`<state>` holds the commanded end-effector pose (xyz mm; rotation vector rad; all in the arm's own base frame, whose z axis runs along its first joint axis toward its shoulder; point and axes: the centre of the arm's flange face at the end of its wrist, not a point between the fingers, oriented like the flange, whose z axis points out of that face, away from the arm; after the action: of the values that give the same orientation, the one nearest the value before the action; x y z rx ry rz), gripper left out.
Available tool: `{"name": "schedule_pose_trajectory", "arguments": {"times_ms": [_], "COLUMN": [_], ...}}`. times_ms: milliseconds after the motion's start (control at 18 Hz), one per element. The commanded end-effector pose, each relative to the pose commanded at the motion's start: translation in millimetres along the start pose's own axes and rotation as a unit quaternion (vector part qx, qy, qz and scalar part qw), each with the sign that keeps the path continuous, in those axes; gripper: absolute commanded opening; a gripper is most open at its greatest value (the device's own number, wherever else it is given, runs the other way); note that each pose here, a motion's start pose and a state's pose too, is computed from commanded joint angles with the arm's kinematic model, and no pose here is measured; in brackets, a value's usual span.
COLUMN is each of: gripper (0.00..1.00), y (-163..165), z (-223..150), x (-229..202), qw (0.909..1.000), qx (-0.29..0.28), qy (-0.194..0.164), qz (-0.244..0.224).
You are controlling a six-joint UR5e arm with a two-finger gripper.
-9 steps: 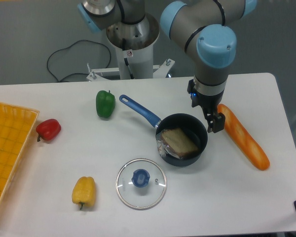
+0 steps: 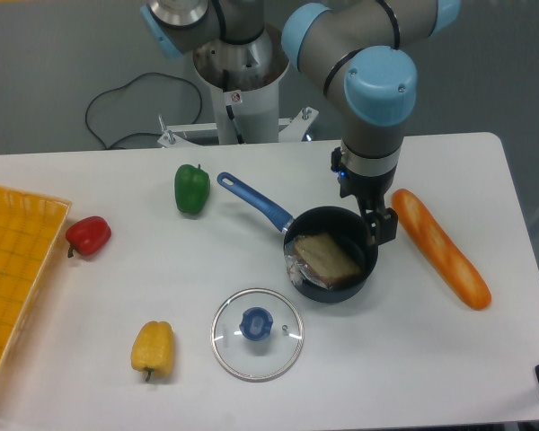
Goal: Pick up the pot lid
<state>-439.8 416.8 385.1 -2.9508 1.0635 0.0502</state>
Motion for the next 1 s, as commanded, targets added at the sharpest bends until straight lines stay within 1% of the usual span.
{"name": "schedule_pose_trajectory", "arguments": {"times_ms": [56,167,333,444,556,667,833,889,944,1000], "gripper": [1.00,1.00,1.00,1.00,1.00,1.00,1.00,1.00,1.00,1.00], "y": [-0.2,-3.0,-10.2,-12.9,-16.3,-37.1,-62.9,-74.1,-83.3,-88.5], "z": [3.1,4.0,9.3,3.7,-0.6,0.3,3.4,8.9,12.5,13.3], "x": [2.0,0.5,5.4,8.0,5.9,5.0,-1.4,-1.7,-0.1,0.8], "qw": [1.0000,0.9998,0.9988,0.9982,0.9951,0.9885,0.9804,0.9782,0.9740,0.9675], "qx": [0.004,0.017,0.041,0.043,0.044,0.047,0.051,0.048,0.043,0.037], "qy": [-0.001,-0.013,-0.012,-0.016,-0.022,-0.020,-0.031,-0.026,-0.021,-0.021], "qz": [-0.002,-0.006,-0.023,-0.039,-0.085,-0.142,-0.188,-0.200,-0.221,-0.249]}}
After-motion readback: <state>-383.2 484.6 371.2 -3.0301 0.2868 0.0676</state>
